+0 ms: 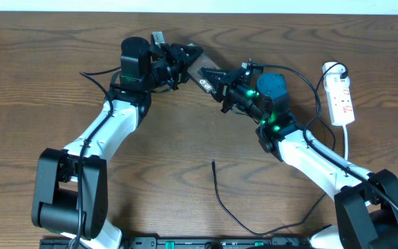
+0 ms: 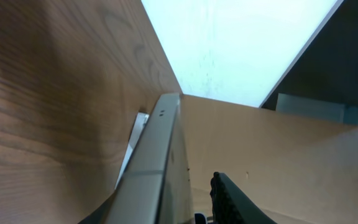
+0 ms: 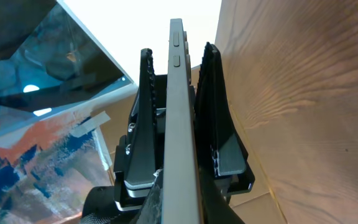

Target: Plug charger to phone and switch on socket

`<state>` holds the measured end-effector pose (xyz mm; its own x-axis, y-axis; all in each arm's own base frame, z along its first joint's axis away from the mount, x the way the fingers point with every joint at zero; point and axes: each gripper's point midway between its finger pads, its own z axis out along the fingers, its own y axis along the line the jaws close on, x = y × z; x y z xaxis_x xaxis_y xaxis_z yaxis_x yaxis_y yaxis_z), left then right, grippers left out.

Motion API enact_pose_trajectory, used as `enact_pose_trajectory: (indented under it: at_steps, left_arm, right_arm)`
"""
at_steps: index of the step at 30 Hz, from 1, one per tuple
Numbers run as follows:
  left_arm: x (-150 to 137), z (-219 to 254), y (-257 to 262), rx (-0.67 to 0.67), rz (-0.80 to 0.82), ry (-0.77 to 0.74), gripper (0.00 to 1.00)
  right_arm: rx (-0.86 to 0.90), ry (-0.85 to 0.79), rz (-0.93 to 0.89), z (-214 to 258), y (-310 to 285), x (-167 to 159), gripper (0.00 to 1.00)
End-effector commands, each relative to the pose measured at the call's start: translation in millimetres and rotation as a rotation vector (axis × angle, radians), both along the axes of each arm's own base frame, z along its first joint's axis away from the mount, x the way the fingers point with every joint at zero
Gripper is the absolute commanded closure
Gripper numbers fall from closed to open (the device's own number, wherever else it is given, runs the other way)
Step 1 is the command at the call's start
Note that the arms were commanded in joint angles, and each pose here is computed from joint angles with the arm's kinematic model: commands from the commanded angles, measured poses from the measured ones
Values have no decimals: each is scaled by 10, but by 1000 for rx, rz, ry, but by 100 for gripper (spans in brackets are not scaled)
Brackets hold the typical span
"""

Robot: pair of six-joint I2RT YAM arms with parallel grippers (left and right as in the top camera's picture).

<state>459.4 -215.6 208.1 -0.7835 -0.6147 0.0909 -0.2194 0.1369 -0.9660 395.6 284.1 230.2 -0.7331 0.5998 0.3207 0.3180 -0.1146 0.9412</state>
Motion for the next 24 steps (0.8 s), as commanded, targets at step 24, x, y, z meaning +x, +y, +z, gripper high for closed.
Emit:
enact_pose_trajectory:
  at_steps: [24]
  left_arm:
    - [38, 163, 25, -3, 30, -35, 93]
  right_arm:
    - [37, 32, 39, 61, 154, -115, 90]
